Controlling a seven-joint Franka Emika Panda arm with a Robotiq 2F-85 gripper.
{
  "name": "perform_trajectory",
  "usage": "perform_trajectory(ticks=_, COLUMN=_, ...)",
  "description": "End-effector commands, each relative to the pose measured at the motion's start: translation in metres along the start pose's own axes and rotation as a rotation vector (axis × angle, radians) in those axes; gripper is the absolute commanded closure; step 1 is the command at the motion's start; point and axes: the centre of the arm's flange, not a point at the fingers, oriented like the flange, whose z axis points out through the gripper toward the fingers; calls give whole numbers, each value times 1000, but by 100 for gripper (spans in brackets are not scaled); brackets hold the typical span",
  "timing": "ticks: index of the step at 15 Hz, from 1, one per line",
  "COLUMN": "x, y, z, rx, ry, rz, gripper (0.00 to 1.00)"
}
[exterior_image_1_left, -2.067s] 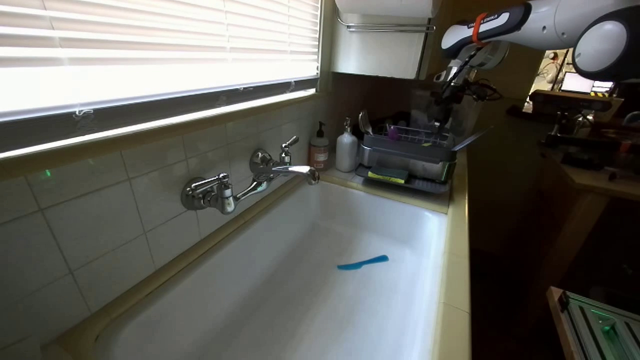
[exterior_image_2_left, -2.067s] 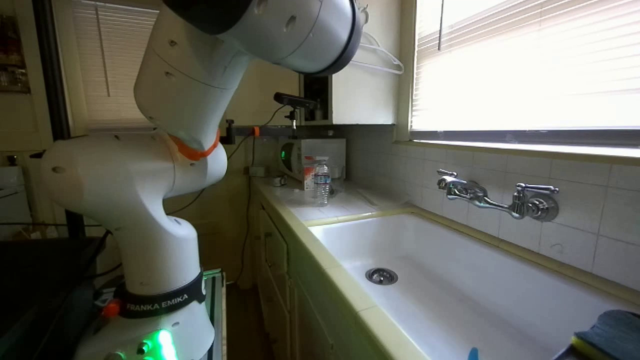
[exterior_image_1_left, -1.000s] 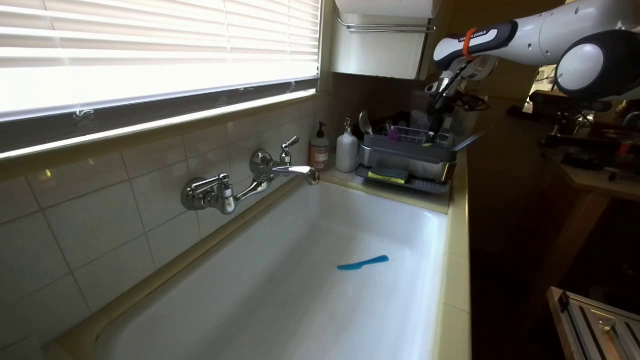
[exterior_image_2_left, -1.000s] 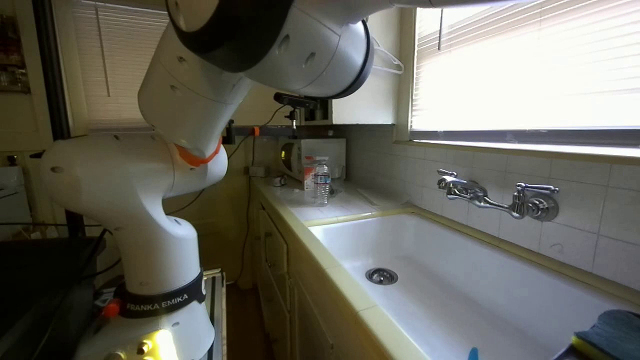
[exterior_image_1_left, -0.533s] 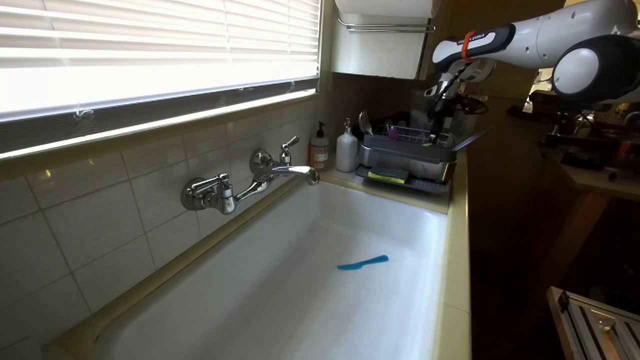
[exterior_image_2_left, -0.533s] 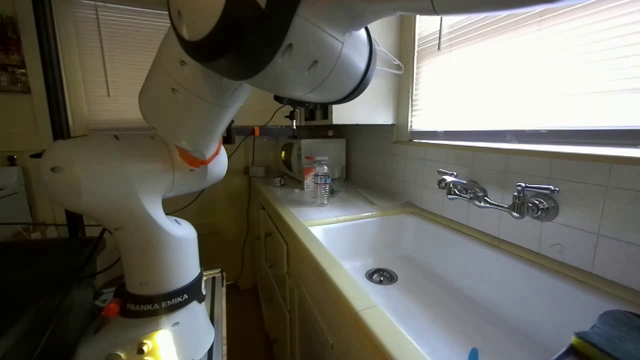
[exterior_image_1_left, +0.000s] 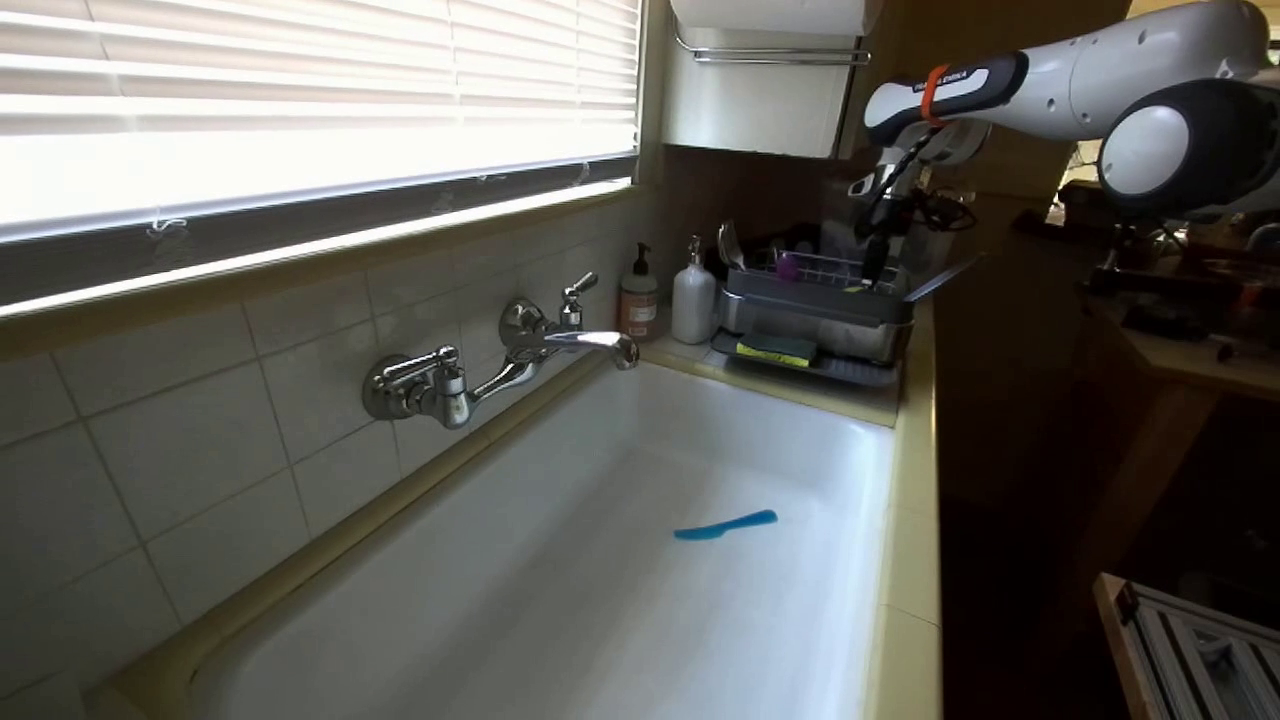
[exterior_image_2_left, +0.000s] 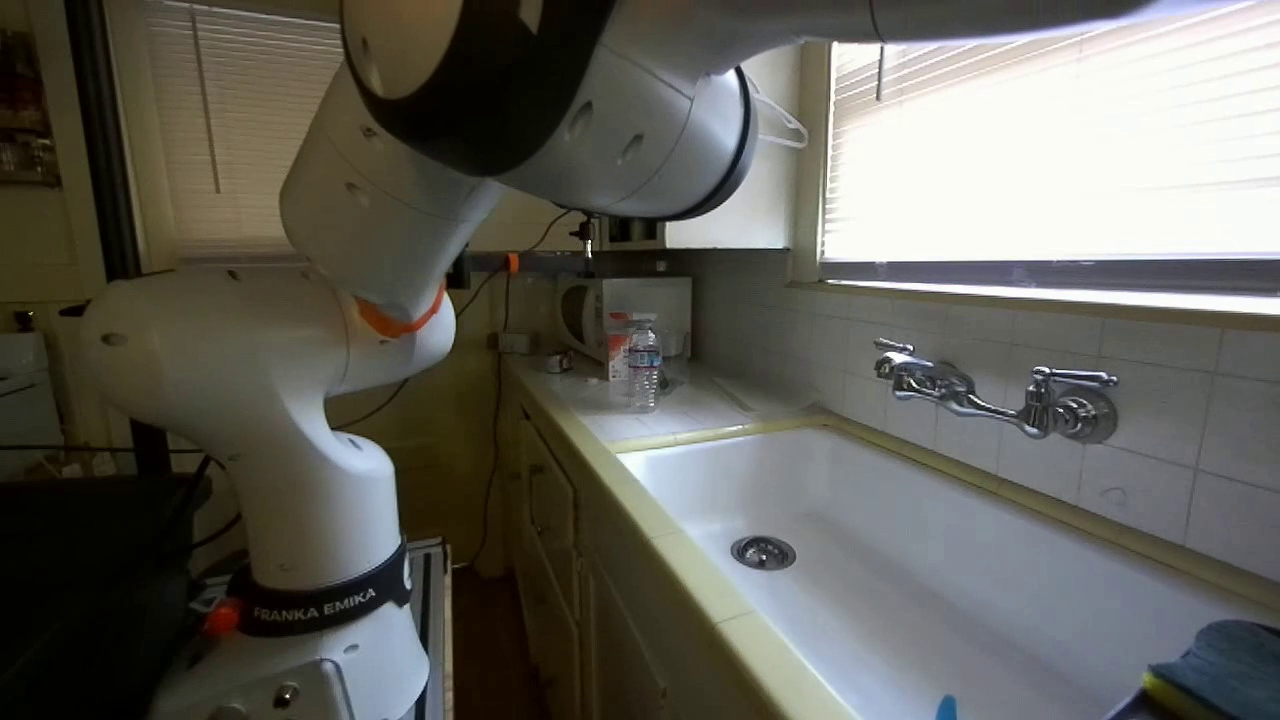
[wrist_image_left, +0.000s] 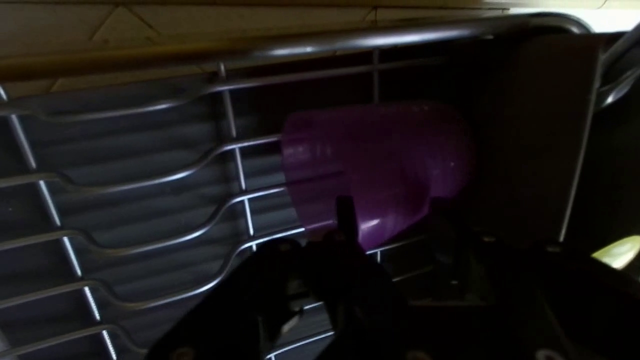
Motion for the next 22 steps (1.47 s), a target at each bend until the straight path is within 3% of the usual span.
perform_trajectory(ticks=1, x=5, y=16, z=-4, rx=10, ry=-43, rz=8, gripper=88)
perform_trajectory(ticks=4, x=3, y=12, z=-10, rx=6, ry=-60, rz=6, gripper=95)
perform_trajectory(ticks=10, x=-3, y=5, z=-29, rx=-52, ry=-32, rz=45, gripper=96)
perform_trajectory(ticks=11, x=-4, y=5, z=-30, rx=-57, ry=-32, rz=52, gripper=100)
perform_trajectory(ticks=22, x=-14, y=-23, z=-68, rx=-145, ry=29, rz=95, gripper=99)
